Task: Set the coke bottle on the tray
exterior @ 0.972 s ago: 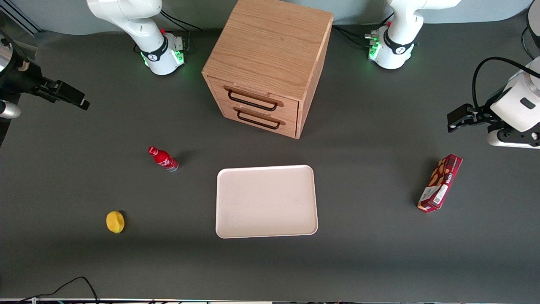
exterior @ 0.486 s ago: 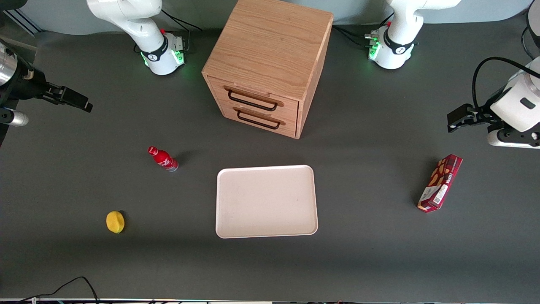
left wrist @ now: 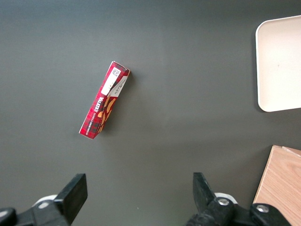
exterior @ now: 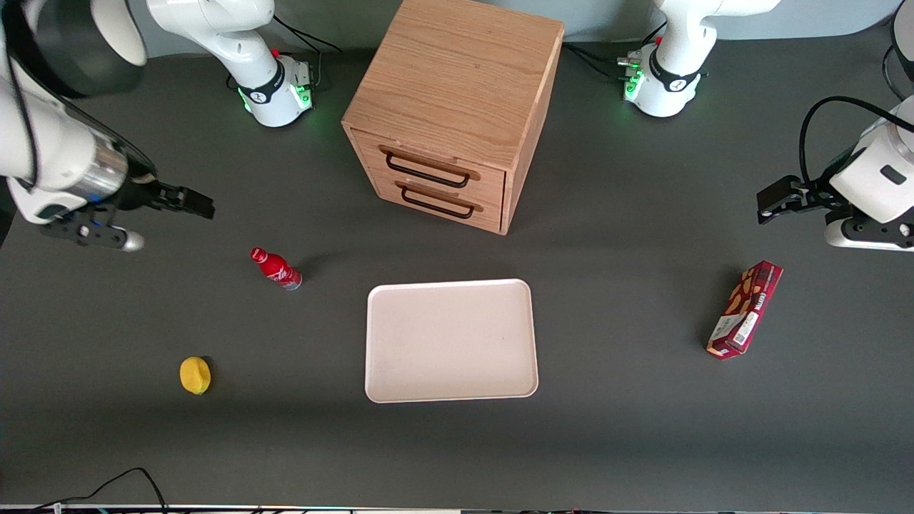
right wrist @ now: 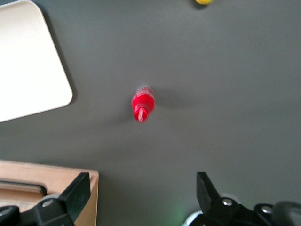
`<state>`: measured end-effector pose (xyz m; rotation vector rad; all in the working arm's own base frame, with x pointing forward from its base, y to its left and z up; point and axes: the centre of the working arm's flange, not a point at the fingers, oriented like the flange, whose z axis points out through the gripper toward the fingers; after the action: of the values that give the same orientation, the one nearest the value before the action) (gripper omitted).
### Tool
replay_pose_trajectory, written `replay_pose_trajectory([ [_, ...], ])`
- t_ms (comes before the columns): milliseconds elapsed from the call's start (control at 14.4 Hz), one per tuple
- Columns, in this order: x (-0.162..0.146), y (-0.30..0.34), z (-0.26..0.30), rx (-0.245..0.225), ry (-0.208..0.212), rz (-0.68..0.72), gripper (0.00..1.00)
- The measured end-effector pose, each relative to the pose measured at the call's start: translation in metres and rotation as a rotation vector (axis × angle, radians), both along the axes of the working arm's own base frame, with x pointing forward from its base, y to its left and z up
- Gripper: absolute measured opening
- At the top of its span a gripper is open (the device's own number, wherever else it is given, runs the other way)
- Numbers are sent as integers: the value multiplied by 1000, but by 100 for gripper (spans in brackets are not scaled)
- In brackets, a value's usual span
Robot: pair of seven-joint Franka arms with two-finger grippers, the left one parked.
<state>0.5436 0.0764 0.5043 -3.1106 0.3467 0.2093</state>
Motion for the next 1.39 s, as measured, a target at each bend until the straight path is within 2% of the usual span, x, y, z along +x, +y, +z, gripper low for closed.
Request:
replay_pose_trajectory([
  [278,-9,-1,-115,8,-90,-10,100],
  [417,-18,-1,-152,9,-107,-12,100],
  [625,-23,0,-172,9,-106,-22,97],
  [694,-24,3,-175,9,-105,-24,92],
  [972,-28,13,-178,10,-105,-20,48],
  [1111,-28,13,-177,9,-106,-20,32],
  [1389,-25,13,-165,7,-102,-18,32],
])
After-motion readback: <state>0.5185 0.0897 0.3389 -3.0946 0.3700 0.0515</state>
